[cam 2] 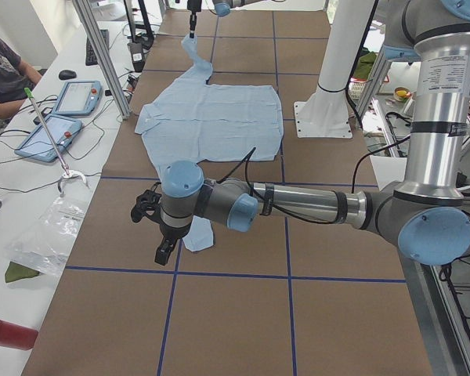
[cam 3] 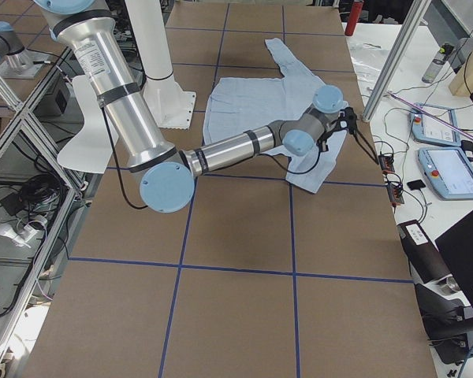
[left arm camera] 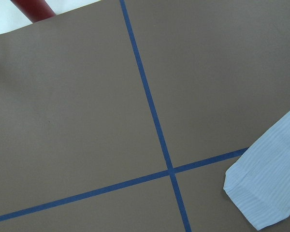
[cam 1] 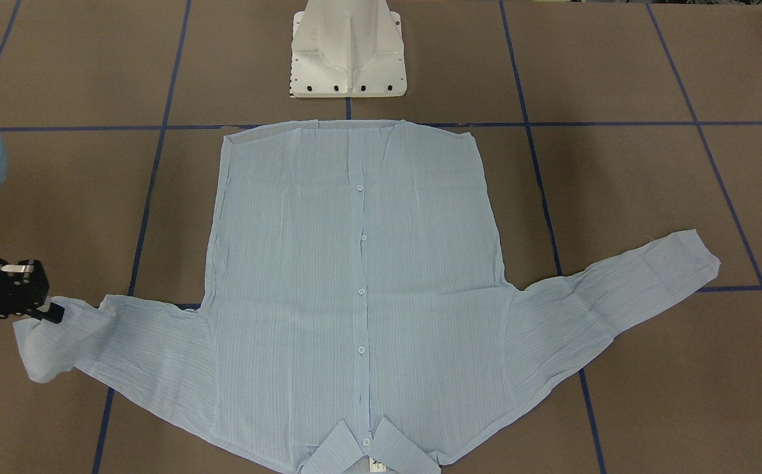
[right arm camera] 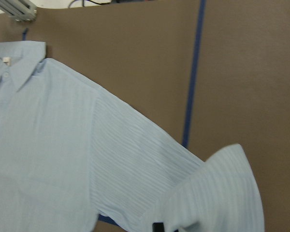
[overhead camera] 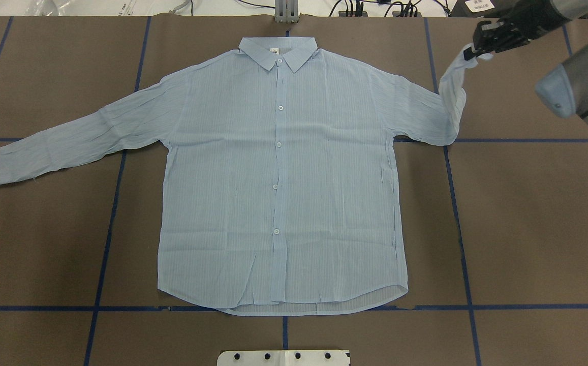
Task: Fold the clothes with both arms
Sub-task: 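Lift the cuff with the right gripper and fold the sleeve across toward the collar, then open the right gripper and raise it off the folded sleeve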
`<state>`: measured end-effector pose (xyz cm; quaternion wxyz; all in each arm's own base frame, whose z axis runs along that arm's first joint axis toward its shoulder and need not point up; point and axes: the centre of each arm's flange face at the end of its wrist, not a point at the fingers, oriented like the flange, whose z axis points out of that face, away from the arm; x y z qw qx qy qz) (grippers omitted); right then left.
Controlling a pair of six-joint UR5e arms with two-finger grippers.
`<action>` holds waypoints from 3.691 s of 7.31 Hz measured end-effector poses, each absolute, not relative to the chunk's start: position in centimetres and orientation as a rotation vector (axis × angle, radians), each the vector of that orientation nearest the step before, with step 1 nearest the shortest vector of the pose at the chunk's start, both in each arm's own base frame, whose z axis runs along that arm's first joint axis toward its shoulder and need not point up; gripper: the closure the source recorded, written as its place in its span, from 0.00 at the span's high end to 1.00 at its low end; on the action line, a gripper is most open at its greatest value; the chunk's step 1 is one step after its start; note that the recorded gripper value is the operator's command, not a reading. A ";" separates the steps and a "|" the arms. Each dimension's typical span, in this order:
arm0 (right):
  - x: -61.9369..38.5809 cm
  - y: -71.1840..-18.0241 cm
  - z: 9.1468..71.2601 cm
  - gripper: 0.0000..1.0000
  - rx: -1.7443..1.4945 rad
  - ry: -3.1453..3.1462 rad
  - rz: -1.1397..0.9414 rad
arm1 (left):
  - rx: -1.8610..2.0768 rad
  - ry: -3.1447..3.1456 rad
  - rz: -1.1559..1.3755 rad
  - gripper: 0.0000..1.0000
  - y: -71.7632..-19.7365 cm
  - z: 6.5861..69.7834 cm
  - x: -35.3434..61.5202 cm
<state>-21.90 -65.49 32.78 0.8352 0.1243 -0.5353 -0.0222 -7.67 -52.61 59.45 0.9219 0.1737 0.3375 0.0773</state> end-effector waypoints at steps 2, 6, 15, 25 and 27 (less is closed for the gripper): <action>-31.1 -65.7 21.5 0.00 0.289 -1.129 -0.025 | 0.349 0.694 0.153 1.00 -52.7 60.5 -7.7; -45.7 -66.1 11.4 0.00 0.328 -1.078 -0.054 | 0.340 0.694 0.149 1.00 -53.2 63.6 -7.7; -60.6 -59.7 5.2 1.00 0.443 -1.021 -0.118 | 0.340 0.693 0.148 1.00 -54.1 64.7 -7.7; -40.5 -58.1 11.5 1.00 0.211 -0.783 -0.132 | 0.266 0.897 -0.459 0.88 -45.4 64.5 9.4; -34.9 -57.5 16.4 1.00 0.187 -0.751 -0.196 | 0.265 0.862 -0.542 0.83 -44.5 64.2 14.0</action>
